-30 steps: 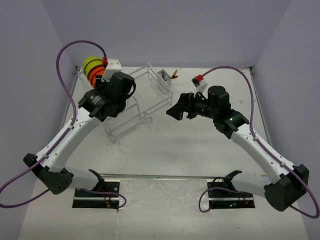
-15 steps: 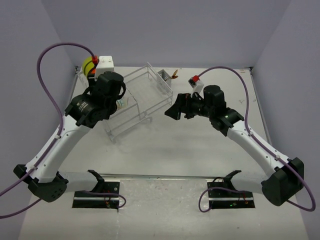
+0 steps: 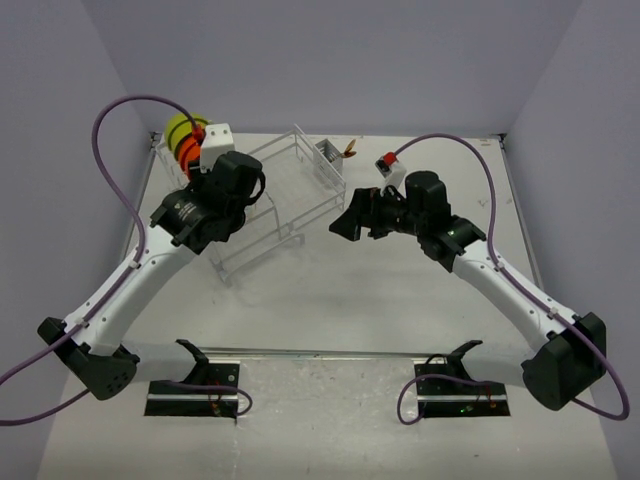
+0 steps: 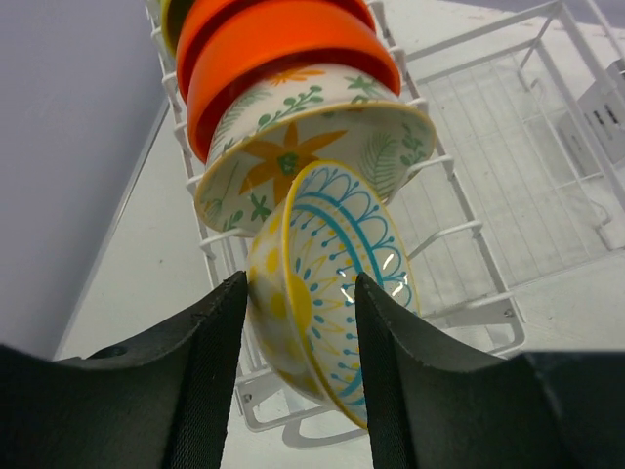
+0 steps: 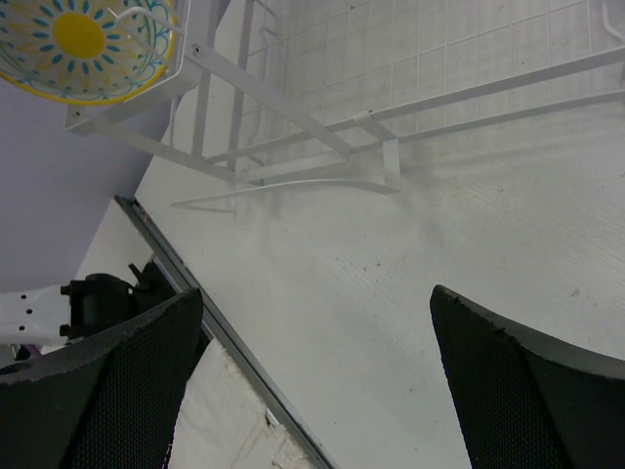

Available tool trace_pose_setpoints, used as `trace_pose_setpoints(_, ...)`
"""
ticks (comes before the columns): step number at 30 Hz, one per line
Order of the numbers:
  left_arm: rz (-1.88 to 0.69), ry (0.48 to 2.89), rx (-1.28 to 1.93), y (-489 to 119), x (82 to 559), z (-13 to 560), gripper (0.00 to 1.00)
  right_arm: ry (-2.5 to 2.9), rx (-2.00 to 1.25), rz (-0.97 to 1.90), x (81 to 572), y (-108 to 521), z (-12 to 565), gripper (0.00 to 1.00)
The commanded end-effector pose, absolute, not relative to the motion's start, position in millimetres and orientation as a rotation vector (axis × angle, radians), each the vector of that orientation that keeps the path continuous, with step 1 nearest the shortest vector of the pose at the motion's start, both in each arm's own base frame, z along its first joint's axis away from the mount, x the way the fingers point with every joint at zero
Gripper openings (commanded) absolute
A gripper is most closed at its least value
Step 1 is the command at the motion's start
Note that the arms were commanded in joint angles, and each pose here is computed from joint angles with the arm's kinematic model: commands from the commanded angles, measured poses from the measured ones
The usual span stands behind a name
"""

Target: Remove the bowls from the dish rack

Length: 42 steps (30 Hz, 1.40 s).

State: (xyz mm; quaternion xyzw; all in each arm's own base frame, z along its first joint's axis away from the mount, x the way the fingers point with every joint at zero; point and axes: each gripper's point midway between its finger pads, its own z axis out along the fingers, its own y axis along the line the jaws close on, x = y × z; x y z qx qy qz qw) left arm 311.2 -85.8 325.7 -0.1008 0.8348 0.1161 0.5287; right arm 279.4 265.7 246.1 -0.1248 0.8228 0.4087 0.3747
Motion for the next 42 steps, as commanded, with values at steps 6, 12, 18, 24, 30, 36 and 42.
trace_pose_setpoints(6, 0.28, 2.014, -0.336, -82, 305, 297, 0.32, 2.065, -0.358, 1.014, 276, 261, 253, 0.99)
trace_pose_setpoints(12, 0.219, 1.995, -0.32, -86, 305, 315, 0.05, 2.062, -0.352, 1.017, 277, 261, 255, 0.99)
trace_pose_setpoints(18, 0.086, 1.924, -0.274, -92, 301, 352, 0.0, 2.057, -0.352, 1.034, 278, 265, 258, 0.99)
trace_pose_setpoints(24, 0.094, 1.925, -0.24, -91, 299, 359, 0.0, 2.051, -0.352, 1.062, 280, 270, 261, 0.99)
trace_pose_setpoints(30, 0.077, 1.94, -0.217, -95, 299, 351, 0.0, 2.05, -0.345, 1.072, 281, 271, 262, 0.99)
trace_pose_setpoints(36, 0.1, 1.991, -0.186, -102, 304, 322, 0.0, 2.063, -0.355, 1.107, 282, 277, 266, 0.99)
trace_pose_setpoints(42, 0.1, 1.963, -0.242, -95, 301, 327, 0.0, 2.059, -0.366, 1.111, 279, 277, 269, 0.99)
